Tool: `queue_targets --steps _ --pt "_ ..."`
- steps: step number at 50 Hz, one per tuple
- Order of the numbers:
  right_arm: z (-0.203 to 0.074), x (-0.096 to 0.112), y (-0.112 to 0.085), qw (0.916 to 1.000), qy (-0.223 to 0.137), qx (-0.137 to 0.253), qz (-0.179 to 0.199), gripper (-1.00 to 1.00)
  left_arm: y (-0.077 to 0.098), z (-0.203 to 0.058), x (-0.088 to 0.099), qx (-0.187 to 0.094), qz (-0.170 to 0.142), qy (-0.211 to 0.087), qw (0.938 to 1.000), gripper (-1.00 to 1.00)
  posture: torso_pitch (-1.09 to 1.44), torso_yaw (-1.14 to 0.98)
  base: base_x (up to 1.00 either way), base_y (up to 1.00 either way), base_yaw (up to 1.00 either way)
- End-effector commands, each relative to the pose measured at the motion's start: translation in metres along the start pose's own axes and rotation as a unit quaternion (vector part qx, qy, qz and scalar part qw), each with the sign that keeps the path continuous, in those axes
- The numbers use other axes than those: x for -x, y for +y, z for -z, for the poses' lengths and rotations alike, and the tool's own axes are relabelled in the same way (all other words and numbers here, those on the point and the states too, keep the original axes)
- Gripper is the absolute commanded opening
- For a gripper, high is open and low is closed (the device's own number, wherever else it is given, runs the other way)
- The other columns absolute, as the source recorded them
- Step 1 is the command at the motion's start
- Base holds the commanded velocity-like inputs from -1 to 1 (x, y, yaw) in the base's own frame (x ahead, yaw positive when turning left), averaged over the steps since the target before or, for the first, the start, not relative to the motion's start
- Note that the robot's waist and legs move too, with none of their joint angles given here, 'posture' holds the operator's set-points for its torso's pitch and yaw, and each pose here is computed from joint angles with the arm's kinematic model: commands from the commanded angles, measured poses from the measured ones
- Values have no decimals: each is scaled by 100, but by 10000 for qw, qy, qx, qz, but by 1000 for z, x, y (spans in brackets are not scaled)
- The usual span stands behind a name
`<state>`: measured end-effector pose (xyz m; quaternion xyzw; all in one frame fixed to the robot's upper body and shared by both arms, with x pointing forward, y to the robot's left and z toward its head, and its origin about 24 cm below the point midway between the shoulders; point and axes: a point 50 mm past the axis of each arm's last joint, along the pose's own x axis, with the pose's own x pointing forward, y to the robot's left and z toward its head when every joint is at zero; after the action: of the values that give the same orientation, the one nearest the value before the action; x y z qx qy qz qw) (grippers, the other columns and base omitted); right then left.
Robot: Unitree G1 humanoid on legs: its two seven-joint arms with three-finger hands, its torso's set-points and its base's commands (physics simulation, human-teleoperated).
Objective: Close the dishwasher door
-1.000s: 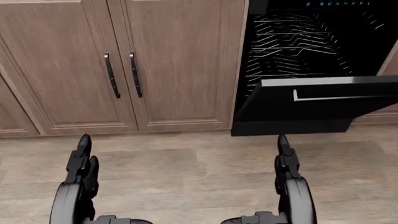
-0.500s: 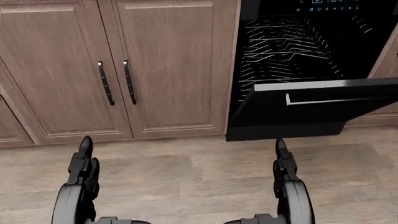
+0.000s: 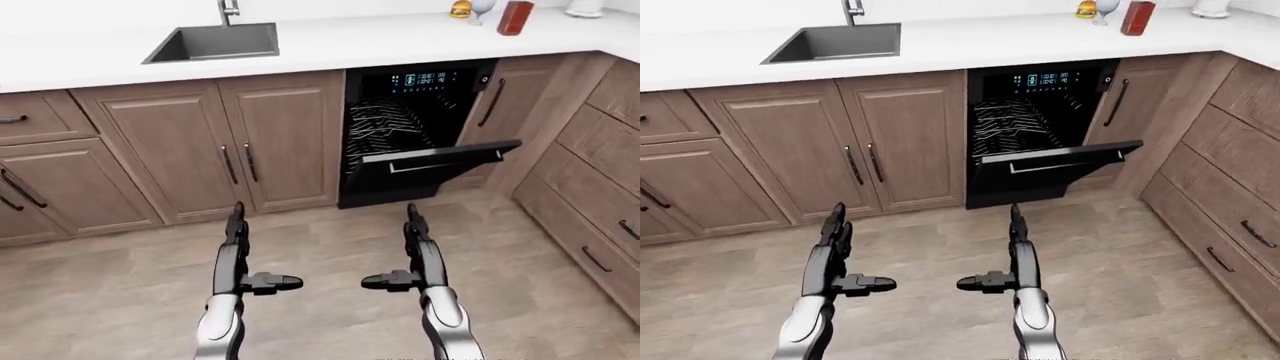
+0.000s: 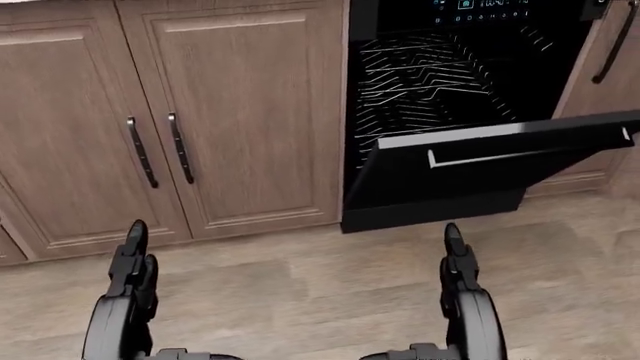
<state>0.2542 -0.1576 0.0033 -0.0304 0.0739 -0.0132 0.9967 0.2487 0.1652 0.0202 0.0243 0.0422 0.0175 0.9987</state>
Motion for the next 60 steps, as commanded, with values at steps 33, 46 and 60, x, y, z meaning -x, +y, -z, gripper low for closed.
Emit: queue_targets --steps 33,46,60 --pt "-20 -4 0 9988 -496 18 -41 100 -2 -19 -2 -26 35 -494 9988 100 0 0 0 0 -50" --pt "-20 -3 1 9988 -487 25 -49 100 -2 -20 -1 -30 31 -506 9987 100 0 0 0 0 -49" --pt "-19 -5 2 9989 -467 39 -62 100 -3 -19 -1 -43 38 -494 9988 100 0 0 0 0 -49"
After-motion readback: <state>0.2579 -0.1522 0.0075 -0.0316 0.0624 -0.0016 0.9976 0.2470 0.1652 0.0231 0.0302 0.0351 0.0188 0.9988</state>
